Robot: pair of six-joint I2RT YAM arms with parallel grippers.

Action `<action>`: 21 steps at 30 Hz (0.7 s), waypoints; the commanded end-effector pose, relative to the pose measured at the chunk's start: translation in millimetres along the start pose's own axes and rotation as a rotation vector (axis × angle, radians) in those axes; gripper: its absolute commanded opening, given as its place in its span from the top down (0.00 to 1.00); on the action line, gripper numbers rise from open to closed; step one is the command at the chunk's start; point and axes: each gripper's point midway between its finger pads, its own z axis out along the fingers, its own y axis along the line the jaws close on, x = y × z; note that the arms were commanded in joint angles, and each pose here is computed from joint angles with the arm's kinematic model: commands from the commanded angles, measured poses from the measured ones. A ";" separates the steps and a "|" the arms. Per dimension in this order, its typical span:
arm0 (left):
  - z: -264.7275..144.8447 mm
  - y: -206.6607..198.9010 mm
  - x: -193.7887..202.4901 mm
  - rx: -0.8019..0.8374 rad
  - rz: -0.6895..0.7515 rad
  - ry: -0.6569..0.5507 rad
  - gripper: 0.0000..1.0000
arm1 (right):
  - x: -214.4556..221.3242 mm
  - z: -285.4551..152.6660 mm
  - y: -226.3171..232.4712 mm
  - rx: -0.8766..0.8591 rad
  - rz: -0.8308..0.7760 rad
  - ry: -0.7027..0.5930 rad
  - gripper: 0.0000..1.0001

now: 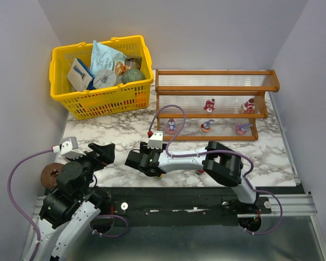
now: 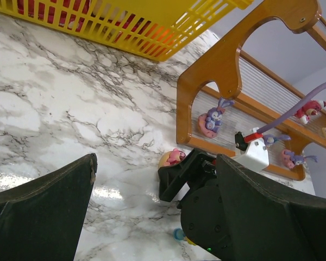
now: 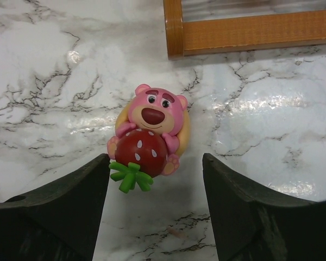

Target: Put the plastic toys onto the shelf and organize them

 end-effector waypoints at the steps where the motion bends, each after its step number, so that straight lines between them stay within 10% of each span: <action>1: -1.0 -5.4 -9.1 0.015 -0.013 -0.029 0.01 | -35.2 -4.8 7.8 -0.024 0.063 -0.090 0.25; 11: -1.0 -6.3 -9.1 0.020 -0.009 -0.028 0.01 | -36.4 8.8 1.6 -0.003 0.092 -0.074 0.32; 21: -0.6 -7.5 -8.6 0.026 -0.008 -0.026 0.01 | -38.7 5.9 -3.5 -0.004 0.072 -0.071 0.72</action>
